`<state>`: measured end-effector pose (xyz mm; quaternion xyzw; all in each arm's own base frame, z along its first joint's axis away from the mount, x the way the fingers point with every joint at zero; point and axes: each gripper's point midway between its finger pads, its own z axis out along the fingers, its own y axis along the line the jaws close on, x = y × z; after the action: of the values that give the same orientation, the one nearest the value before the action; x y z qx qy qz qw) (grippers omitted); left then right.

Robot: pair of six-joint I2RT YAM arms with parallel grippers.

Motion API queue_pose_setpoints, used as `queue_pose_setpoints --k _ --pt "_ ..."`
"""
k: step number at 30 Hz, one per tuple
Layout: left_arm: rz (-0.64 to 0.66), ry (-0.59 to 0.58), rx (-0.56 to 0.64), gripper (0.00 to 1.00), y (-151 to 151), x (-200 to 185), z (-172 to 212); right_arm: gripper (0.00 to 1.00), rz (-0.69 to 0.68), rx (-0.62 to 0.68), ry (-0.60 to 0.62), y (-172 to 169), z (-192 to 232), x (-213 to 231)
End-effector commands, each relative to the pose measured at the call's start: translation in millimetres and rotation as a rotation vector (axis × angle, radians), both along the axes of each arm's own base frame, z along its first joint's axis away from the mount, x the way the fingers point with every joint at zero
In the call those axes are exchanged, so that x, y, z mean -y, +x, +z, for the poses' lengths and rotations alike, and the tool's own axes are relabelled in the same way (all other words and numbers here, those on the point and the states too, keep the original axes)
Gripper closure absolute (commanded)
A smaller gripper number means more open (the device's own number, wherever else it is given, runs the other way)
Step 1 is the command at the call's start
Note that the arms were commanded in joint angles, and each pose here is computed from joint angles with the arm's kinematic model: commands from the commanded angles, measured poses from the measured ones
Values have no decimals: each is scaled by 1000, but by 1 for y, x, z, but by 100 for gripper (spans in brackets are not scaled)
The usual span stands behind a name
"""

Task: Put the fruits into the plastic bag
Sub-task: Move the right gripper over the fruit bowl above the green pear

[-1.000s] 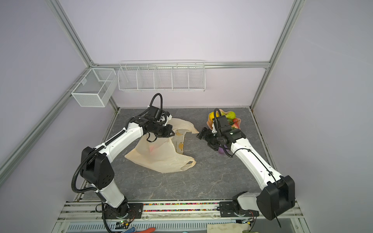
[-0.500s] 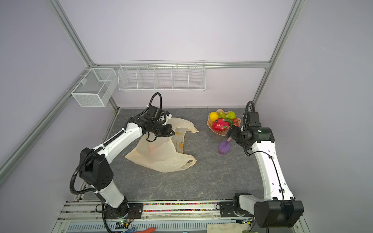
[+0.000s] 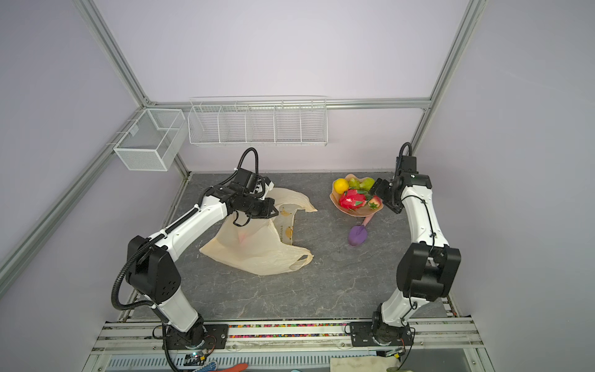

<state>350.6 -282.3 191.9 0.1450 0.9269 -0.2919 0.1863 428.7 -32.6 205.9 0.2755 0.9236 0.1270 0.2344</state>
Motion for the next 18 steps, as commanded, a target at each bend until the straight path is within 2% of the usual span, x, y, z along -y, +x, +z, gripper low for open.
queue_pose_setpoints --k 1,9,18 --pt "-4 -4 17 100 -5 -4 10 11 25 39 1 39 -2 9" --pt "6 1 5 100 -6 -6 6 12 57 -1 -8 113 -30 26" --pt "15 14 -14 100 -7 -7 2 12 54 20 4 157 -69 32"
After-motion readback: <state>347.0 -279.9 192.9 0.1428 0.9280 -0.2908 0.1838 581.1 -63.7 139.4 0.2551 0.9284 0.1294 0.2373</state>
